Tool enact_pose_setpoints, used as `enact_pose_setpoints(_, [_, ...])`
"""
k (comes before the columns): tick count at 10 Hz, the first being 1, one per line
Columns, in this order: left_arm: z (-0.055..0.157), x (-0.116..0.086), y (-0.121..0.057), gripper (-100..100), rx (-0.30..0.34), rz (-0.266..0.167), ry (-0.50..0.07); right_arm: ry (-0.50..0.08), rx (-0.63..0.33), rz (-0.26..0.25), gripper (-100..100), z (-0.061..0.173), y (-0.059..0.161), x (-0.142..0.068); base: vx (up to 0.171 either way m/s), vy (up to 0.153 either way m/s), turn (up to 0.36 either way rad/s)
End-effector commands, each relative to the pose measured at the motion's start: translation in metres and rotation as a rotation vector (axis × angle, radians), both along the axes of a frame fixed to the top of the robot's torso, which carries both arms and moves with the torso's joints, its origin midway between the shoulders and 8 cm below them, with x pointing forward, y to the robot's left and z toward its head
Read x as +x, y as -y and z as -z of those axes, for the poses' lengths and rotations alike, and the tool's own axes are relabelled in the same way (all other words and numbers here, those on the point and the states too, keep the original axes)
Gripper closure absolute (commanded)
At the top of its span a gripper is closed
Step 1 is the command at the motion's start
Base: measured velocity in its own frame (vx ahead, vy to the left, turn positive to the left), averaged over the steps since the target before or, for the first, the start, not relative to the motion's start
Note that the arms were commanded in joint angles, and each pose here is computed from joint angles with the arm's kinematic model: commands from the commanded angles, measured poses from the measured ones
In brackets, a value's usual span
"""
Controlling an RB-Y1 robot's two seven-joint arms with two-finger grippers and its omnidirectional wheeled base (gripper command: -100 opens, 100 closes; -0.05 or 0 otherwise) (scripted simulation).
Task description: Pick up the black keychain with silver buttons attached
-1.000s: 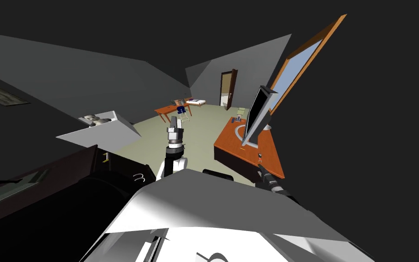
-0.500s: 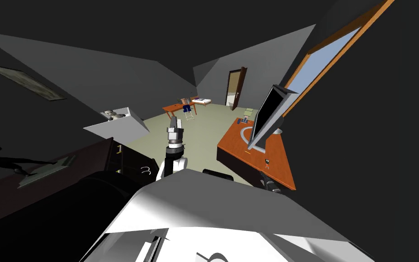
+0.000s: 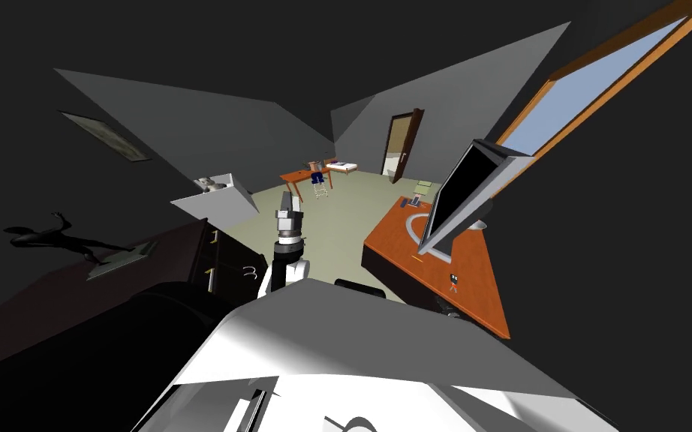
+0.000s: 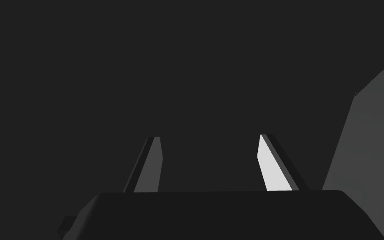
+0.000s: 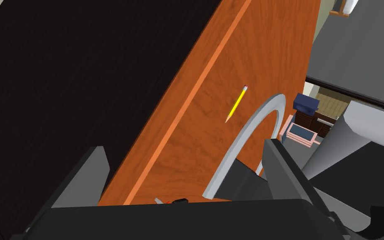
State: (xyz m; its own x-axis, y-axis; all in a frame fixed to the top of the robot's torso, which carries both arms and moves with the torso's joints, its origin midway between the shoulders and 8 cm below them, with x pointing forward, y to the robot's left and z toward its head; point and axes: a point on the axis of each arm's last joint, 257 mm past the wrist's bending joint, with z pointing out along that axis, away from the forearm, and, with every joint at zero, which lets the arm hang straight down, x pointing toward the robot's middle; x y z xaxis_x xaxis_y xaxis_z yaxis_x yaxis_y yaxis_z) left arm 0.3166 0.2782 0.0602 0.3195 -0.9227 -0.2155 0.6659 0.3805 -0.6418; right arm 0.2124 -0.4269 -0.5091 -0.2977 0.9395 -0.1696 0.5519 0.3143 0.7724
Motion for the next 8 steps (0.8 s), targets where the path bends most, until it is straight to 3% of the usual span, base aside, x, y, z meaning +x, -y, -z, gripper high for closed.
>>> enact_pose_setpoints(1, [0.0,0.0,0.0,0,0.0,0.0,0.0,-0.032,-0.008,0.011,-100,0.008,0.007,-0.014,0.036,0.0,0.151])
enact_pose_setpoints(2, [0.0,0.0,0.0,0,0.0,0.0,0.0,-0.09,-0.022,0.029,-100,0.021,0.019,-0.037,0.041,-0.001,0.252])
enact_pose_setpoints(3, [0.0,0.0,0.0,0,0.0,0.0,0.0,-0.09,-0.022,0.029,-100,0.021,0.019,-0.037,0.039,-0.012,0.126])
enact_pose_setpoints(5, [0.0,0.0,0.0,0,0.0,0.0,0.0,-0.204,-0.055,0.065,-100,0.041,0.044,-0.084,0.055,-0.019,0.329])
enact_pose_setpoints(7, [0.0,0.0,0.0,0,0.0,0.0,0.0,-0.204,-0.055,0.065,-100,0.041,0.044,-0.084,0.035,-0.017,0.036])
enact_pose_setpoints(8, [0.0,0.0,0.0,0,0.0,0.0,0.0,-0.249,-0.067,0.078,-100,0.047,0.053,-0.103,0.028,-0.002,0.26])
